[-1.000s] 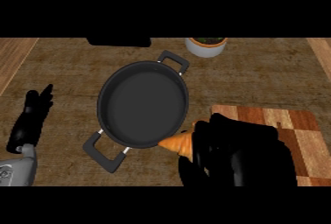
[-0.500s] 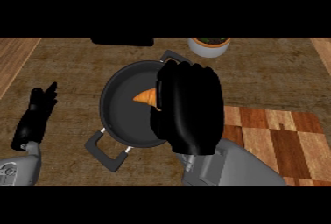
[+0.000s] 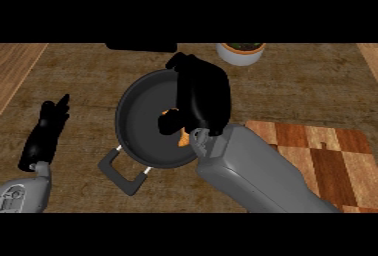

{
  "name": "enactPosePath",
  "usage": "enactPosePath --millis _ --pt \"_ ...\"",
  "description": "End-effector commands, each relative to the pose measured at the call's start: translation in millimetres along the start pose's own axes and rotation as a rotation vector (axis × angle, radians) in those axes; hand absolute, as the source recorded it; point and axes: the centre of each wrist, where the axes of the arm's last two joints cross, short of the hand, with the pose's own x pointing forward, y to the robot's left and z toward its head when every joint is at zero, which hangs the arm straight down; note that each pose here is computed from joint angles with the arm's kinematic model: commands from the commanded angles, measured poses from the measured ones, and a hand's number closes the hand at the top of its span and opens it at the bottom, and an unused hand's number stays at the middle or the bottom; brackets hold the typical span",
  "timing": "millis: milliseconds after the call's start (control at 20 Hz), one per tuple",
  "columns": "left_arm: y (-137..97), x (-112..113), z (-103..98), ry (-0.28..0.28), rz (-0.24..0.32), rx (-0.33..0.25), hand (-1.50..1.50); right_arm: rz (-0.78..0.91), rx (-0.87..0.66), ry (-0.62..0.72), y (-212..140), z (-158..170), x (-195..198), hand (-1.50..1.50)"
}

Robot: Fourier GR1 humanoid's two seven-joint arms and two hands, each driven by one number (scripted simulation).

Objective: Pick the croissant from the cutting board and place it in the pot

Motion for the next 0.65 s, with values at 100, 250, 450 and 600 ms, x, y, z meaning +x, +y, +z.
enactPosePath --millis 100,250,450,600 --pt "8 -7 -1 0.015 0.001 0.009 0.00 -0.350 -0.158 0.077 5 -7 -4 -1.50" --pt "12 -8 -2 0.020 0.009 0.028 0.00 -0.485 -0.261 0.067 -7 -12 -3 -1.50" --pt "10 -6 0 0.036 0.008 0.052 0.00 -0.550 -0.370 0.087 1 -14 -22 -1.50" --pt "17 -33 6 0.041 0.014 0.047 0.00 -0.578 -0.436 0.109 -9 -9 -41 -1.50"
